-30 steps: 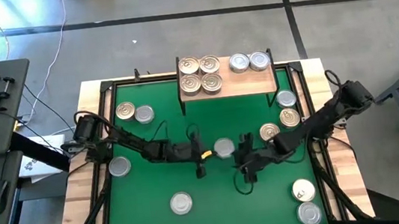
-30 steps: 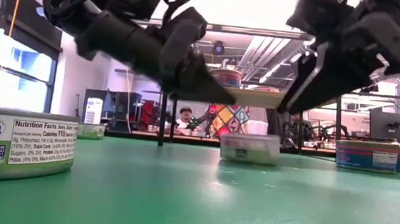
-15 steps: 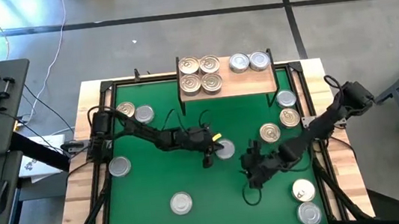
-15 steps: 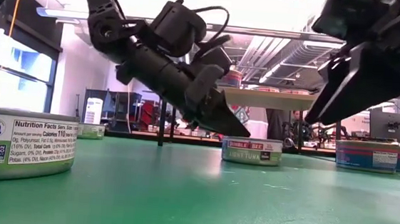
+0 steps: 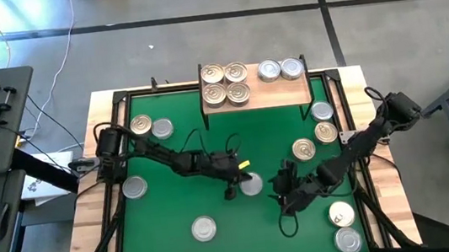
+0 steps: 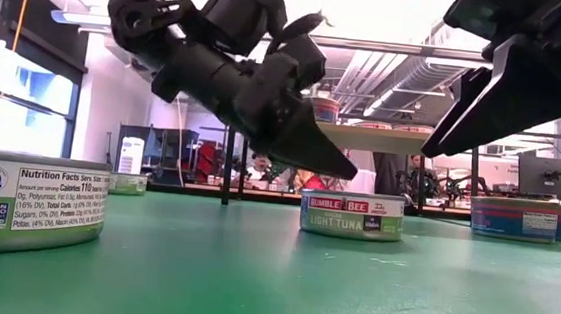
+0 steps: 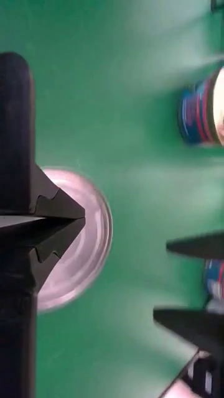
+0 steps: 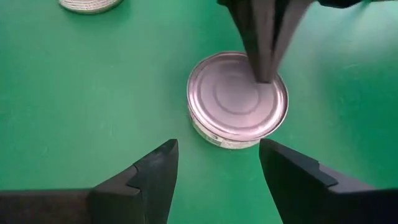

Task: Stack canned seafood by type on shelf
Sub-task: Put the green tuna can on the shelf

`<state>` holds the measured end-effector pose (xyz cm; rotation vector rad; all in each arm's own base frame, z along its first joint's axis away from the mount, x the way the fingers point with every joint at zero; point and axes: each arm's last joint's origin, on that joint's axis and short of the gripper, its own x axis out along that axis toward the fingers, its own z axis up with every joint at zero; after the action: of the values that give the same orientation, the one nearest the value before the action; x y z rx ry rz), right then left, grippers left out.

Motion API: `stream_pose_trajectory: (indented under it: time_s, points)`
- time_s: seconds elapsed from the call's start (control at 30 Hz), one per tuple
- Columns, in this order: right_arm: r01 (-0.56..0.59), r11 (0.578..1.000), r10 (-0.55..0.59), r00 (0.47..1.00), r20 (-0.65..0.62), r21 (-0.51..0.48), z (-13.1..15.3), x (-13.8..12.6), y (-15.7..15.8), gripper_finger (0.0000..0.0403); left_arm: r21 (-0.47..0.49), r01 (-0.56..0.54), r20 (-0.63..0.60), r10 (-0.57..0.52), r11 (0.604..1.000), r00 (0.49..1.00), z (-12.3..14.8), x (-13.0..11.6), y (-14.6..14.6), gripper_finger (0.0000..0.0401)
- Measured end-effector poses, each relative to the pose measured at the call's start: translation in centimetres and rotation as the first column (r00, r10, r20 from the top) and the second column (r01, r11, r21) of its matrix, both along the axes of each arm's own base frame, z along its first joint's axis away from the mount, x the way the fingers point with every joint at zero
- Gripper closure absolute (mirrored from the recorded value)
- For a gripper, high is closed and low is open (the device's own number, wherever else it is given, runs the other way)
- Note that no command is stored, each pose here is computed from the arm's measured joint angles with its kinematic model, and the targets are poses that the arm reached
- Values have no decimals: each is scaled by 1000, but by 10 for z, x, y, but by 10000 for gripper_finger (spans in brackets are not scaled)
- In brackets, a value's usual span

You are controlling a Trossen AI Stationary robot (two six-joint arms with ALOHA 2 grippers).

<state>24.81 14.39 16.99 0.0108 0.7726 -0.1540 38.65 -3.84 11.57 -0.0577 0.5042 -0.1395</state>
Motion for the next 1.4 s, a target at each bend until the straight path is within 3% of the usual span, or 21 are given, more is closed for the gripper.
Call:
stream_pose_trajectory:
  time_s: [0.17, 0.4, 0.97, 1.4]
  points:
    - [0, 1000, 0, 1000, 4, -8, 0, 0, 0, 183, -11, -71, -23, 71, 997, 997, -11, 2, 13, 401]
    - [8, 1000, -8, 1000, 19, -17, 1, 1, 0, 183, -35, -83, -24, 82, 996, 996, -20, 5, 16, 401]
    - [-161, 956, 165, 986, -3, -245, -23, 22, 1, 182, -18, -53, -48, 52, 998, 998, -24, 2, 17, 401]
    - [-196, 942, 196, 980, -29, -273, -23, 25, -4, 182, -49, -65, -40, 64, 997, 997, -17, 1, 19, 401]
